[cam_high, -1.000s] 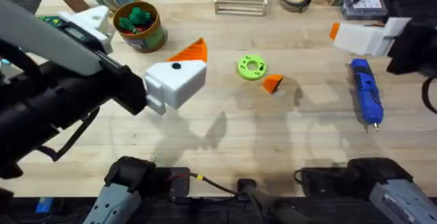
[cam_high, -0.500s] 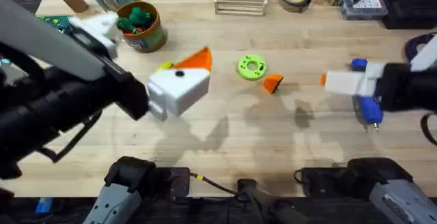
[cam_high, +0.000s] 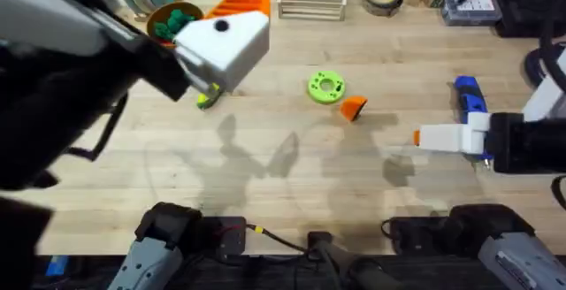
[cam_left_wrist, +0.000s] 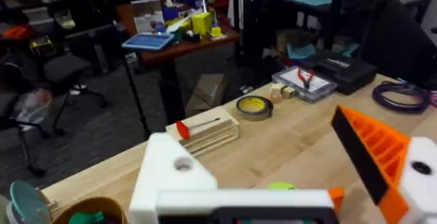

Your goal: Pick up the gripper from the table and insert it into the empty holder that is missing its gripper. Then pick up a screw, insert it into the mounting hole, and use the screwdriver to tighten it. Finally, clean up the table by picking up the vegetable and placing it into the bucket.

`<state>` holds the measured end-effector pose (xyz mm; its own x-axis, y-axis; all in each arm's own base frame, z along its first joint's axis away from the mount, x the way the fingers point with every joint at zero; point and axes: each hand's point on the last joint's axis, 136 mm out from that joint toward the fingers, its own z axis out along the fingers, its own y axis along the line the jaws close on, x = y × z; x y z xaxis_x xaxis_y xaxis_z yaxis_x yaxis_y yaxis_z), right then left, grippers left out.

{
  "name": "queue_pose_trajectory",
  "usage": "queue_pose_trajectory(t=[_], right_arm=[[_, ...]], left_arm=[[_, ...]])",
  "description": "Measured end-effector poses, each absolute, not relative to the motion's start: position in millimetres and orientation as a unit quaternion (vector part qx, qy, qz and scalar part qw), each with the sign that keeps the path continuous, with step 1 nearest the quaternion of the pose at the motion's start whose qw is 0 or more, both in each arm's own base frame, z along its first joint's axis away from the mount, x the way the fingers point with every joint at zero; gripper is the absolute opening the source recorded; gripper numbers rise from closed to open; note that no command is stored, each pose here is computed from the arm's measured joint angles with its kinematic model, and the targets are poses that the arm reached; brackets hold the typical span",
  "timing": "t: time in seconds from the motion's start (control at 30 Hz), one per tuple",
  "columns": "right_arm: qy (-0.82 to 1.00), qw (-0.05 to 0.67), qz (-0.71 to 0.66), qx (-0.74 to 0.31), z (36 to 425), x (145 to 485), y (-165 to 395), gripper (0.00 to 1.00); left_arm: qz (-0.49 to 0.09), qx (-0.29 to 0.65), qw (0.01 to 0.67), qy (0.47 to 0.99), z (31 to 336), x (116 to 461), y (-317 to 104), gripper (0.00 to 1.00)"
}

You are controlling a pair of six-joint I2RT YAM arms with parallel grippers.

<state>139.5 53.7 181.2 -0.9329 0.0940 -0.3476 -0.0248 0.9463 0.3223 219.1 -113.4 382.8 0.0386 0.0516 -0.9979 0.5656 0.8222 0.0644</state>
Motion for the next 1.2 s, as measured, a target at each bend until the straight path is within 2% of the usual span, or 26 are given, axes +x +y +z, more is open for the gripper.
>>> queue_pose_trajectory(t=[0.23, 0.47, 0.73, 0.9, 1.2], right_arm=[[0.969, 0.182, 0.163, 0.018, 181.2, 139.5, 53.7, 0.975], [0.969, 0.182, 0.163, 0.018, 181.2, 139.5, 53.7, 0.976], [0.969, 0.182, 0.163, 0.018, 181.2, 139.5, 53.7, 0.977], [0.969, 0.182, 0.163, 0.018, 181.2, 139.5, 53.7, 0.977], [0.969, 0.182, 0.163, 0.018, 181.2, 139.5, 53.7, 0.978]], left_arm=[[-0.184, 0.231, 0.707, 0.642, 357.5, 227.9, -114.6, 0.993], [-0.177, 0.233, 0.749, 0.595, 331.9, 212.8, -111.6, 0.993], [-0.172, 0.234, 0.776, 0.56, 287.2, 200.7, -109.0, 0.993], [-0.165, 0.235, 0.809, 0.513, 277.2, 194.0, -107.7, 0.993], [-0.179, 0.239, 0.775, 0.557, 242.0, 203.5, -113.6, 0.993]])
